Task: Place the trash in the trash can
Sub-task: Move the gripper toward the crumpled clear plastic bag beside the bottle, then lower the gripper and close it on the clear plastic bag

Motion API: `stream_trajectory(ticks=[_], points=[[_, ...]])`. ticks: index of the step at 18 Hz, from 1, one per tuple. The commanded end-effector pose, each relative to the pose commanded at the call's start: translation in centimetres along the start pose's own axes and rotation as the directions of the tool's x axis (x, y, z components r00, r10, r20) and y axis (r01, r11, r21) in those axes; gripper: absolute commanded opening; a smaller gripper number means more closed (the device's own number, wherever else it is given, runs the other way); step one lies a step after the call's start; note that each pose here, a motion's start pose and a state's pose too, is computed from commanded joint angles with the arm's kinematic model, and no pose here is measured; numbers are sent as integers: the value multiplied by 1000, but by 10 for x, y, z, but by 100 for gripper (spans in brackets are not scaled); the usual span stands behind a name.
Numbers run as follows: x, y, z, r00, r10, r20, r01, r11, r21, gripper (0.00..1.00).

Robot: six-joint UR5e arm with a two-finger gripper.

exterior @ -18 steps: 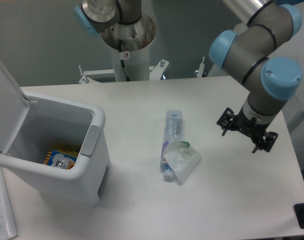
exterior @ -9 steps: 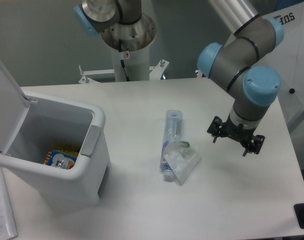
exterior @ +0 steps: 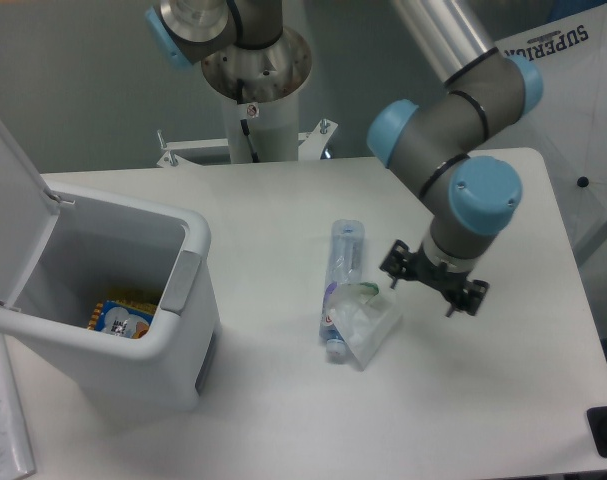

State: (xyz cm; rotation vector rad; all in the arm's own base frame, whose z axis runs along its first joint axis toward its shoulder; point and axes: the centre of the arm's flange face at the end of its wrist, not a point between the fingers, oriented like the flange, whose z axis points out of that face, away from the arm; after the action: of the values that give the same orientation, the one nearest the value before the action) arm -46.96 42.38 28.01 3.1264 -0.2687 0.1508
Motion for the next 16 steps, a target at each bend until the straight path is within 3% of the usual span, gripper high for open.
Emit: stream_trajectory(ticks=[5,8,11,16], points=[[19,-19,14,1000,26,-7,-26,1000,-10,100],[16,-37,22,998,7,56,-7,1000,14,99],[18,-49,37,999,0,52,0,1000,6,80],[20,-49,37,999,3,49,-3,1000,4,33]])
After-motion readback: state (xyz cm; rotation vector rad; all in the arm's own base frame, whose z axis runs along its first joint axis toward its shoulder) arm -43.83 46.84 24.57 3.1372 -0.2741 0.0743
